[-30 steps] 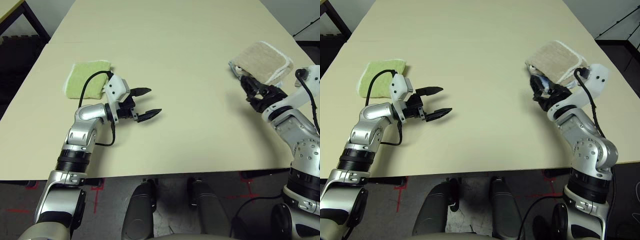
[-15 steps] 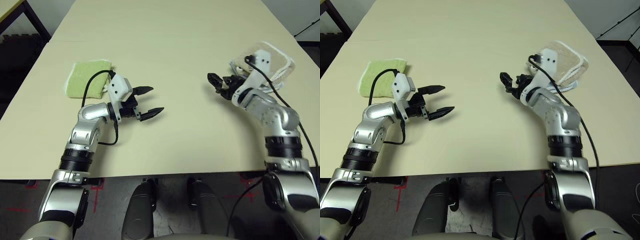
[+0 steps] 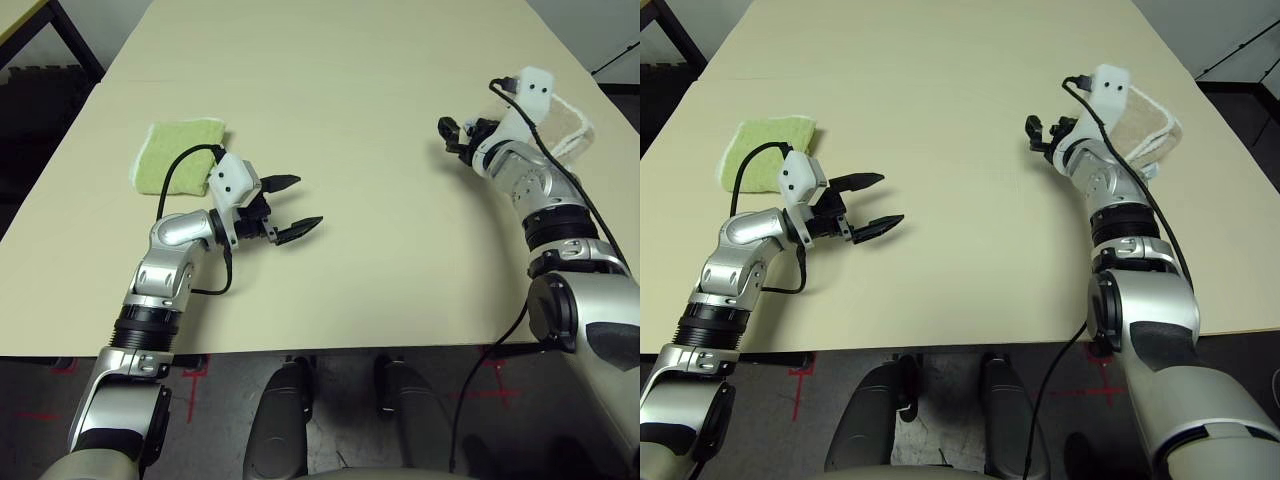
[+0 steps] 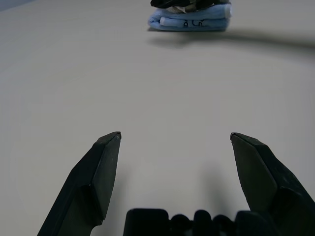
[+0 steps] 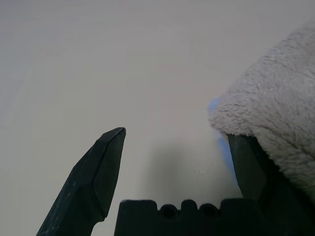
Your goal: Fold the towel and set it aside.
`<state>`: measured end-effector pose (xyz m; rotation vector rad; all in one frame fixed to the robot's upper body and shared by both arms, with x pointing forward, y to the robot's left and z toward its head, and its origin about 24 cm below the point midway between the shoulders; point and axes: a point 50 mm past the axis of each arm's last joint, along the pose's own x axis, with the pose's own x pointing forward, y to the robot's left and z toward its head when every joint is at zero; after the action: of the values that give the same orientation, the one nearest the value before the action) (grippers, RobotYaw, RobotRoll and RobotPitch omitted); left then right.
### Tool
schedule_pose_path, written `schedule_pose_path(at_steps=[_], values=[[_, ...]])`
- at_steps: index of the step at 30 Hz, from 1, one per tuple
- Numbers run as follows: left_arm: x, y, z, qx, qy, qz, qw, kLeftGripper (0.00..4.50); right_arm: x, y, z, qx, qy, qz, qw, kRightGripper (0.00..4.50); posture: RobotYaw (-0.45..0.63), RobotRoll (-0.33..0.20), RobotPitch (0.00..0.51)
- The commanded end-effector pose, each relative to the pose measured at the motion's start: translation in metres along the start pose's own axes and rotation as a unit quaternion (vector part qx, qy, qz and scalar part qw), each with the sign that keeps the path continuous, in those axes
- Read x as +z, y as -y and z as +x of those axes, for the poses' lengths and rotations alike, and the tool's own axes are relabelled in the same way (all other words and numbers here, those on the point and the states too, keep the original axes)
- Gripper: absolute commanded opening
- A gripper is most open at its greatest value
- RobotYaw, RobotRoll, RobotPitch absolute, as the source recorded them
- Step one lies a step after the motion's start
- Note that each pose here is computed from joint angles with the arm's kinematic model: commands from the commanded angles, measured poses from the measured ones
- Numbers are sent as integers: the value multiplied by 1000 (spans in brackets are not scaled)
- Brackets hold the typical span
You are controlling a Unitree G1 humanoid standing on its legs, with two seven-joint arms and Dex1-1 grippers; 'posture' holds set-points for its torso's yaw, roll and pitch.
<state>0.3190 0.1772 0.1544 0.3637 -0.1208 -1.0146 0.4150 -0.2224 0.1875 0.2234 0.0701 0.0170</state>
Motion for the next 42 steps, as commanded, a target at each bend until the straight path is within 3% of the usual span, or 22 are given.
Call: schedule_pose_path(at_steps=[1,10,21,25,29,42], values=[[-2,2,-1,-4,-4,-3,1000,4500,0,11,0,-25,1,4,1000,4453,105,0,193],[-1,2,2,4,2,-3,1000,4500,-5,-5,3,27,-7,15,999,4453,103,0,197],[21,-28,8,164,80,-54,982,4500,6,-33,-18,178,32,-33,983,4453,116,0,185],[29,-45,10,243,113,-81,960,4500,9,-27,-37,161,89,-102,978,4453,109,0,172],[29,-53,9,293,122,-86,944,4500,6,-15,-60,126,139,-118,975,4453,82,0,157],[0,-44,-8,382,102,-78,915,4500,-34,35,-107,20,148,-129,980,4453,44,0,139]])
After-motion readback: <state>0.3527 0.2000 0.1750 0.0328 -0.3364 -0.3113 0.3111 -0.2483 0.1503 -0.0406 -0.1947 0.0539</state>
